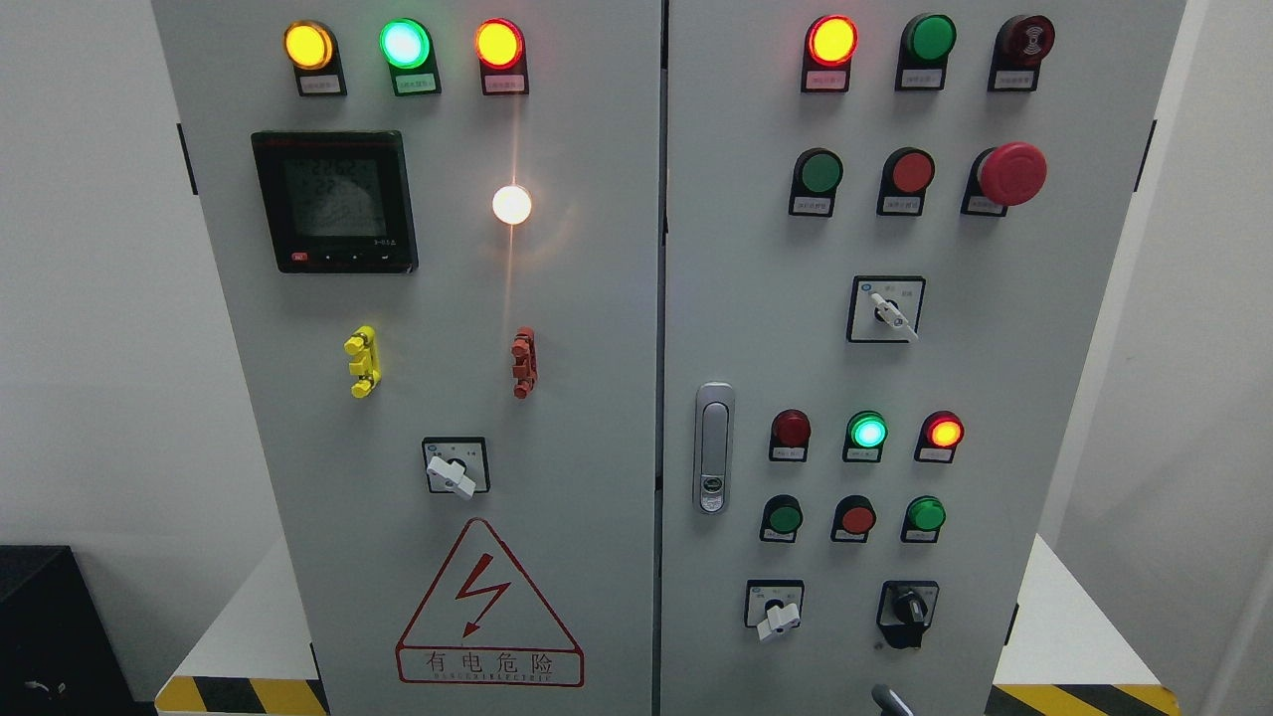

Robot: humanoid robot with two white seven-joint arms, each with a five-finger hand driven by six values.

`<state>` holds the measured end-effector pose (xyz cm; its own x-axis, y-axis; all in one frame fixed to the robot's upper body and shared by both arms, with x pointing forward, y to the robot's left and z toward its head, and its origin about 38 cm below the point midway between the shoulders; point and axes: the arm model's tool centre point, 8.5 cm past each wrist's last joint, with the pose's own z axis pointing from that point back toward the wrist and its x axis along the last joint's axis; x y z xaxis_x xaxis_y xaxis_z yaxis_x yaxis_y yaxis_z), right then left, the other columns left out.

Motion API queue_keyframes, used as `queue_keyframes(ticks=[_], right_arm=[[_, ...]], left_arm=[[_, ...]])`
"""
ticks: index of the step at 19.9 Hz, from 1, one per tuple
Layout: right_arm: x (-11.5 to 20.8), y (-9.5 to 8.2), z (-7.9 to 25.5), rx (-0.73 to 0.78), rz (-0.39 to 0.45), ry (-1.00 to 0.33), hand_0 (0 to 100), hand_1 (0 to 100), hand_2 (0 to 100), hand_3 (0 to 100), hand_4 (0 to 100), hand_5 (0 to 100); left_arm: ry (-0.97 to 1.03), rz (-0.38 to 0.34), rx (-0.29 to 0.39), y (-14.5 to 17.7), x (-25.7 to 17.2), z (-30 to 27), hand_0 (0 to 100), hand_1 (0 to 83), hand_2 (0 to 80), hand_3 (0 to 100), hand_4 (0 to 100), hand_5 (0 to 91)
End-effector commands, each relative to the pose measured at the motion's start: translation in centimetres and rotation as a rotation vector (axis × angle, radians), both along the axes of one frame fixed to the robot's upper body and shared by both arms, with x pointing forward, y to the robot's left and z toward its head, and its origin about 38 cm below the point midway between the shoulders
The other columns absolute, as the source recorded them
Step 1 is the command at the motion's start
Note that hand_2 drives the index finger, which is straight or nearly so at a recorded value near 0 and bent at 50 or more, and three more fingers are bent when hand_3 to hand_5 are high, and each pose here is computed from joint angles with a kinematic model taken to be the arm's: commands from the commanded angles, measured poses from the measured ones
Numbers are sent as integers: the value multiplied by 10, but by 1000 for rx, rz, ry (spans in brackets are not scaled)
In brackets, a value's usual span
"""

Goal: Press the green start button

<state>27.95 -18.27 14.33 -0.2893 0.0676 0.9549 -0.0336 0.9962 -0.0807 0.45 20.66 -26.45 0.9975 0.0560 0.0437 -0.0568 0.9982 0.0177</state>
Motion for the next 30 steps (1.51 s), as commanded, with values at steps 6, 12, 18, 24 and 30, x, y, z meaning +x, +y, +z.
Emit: queue_keyframes(ticks=[6,12,18,24,30], right_arm=[[3,4,-5,-6,10,11,0,101,0,34,0,0],[7,7,1,-5,15,-9,0,101,0,35,0,0],[10,7,11,-166,-29,-85,69,329,0,379,364,277],[11,8,23,-399,-110,-192,47,274,0,640,642,681],[22,-2,33,-690,-275,-269,166,348,0,731,757,940]], left_arm=[[-50,-2,-2,-1,24,0,120,556,0,0,0,0],[-50,-2,-2,-1,24,0,120,556,0,0,0,0],[-50,-2,-2,-1,24,0,120,556,0,0,0,0],[-50,-2,-2,-1,24,0,120,556,0,0,0,0],[-50,-2,-2,-1,24,0,120,556,0,0,0,0]])
